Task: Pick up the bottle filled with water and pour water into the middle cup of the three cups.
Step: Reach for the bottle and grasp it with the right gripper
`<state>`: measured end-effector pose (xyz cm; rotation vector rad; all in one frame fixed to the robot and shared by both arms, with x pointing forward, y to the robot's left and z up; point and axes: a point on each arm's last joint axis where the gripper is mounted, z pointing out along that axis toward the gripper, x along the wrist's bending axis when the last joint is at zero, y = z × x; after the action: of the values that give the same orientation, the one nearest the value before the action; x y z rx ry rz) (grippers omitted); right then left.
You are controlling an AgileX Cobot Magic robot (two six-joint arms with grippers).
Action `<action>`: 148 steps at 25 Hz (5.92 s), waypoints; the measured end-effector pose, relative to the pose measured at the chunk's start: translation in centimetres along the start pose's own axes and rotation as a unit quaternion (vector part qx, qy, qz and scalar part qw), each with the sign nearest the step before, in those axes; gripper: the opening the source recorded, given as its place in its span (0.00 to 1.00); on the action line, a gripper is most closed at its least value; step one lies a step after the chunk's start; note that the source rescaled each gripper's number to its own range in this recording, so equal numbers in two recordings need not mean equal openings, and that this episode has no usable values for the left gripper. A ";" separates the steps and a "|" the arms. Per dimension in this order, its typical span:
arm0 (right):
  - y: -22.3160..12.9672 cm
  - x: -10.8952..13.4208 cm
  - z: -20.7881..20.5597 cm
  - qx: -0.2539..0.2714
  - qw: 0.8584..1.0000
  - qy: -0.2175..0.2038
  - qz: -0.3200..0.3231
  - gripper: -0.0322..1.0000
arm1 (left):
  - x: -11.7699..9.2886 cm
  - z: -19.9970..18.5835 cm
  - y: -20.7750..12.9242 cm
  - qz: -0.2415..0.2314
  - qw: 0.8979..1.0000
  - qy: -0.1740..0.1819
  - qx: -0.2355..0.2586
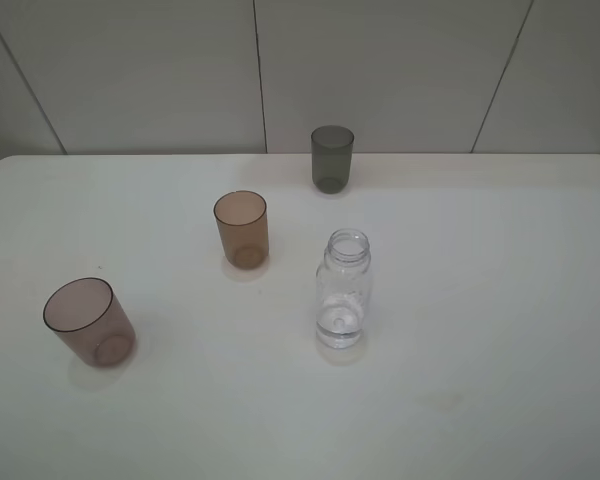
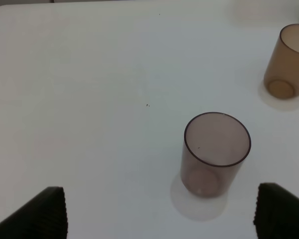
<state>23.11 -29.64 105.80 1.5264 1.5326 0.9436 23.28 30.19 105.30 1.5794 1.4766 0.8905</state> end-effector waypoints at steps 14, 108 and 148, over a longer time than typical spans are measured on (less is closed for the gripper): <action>0.0 0.0 0.0 0.000 1.000 0.000 0.000 1.00 | 0.0 0.0 0.0 0.000 1.000 0.000 0.000; -11.9 14.6 20.9 0.044 0.949 0.302 -0.072 1.00 | 0.0 0.0 0.0 0.000 1.000 0.000 0.000; -11.2 17.4 23.9 0.010 0.962 0.269 -0.038 1.00 | 0.0 0.0 0.0 0.000 1.000 0.000 0.000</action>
<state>39.82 -12.66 85.00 1.2688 1.9611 1.3788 23.28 30.19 105.30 1.5794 1.4766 0.8905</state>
